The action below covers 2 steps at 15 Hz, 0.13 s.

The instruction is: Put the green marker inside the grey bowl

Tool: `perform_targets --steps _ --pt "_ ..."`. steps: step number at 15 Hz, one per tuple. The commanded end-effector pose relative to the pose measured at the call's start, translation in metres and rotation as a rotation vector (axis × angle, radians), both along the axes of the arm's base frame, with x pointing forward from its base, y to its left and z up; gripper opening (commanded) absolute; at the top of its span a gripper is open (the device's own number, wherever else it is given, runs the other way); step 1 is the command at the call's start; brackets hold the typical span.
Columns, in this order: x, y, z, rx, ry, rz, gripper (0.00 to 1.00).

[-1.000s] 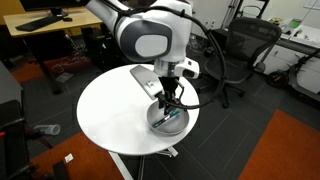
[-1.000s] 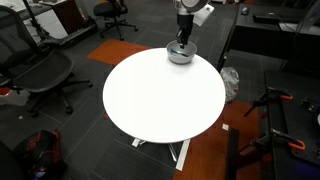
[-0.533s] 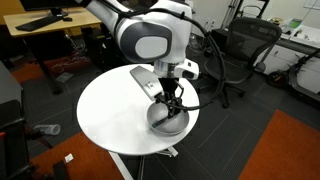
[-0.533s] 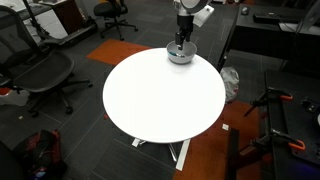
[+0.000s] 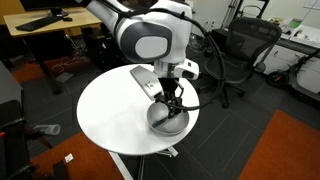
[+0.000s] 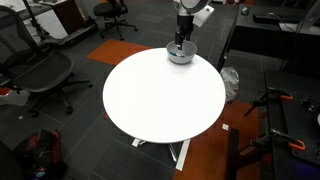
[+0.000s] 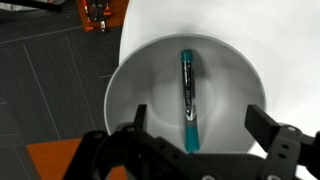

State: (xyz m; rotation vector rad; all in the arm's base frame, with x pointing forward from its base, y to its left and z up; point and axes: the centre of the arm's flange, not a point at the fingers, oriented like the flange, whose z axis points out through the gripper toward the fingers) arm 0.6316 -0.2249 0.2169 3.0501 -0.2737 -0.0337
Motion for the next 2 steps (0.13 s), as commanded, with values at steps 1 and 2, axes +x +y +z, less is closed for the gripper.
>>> perform_targets --steps 1,2 --pt "0.0 0.0 0.0 0.0 0.0 -0.006 1.0" --pt "0.0 0.0 0.0 0.0 -0.001 -0.008 1.0"
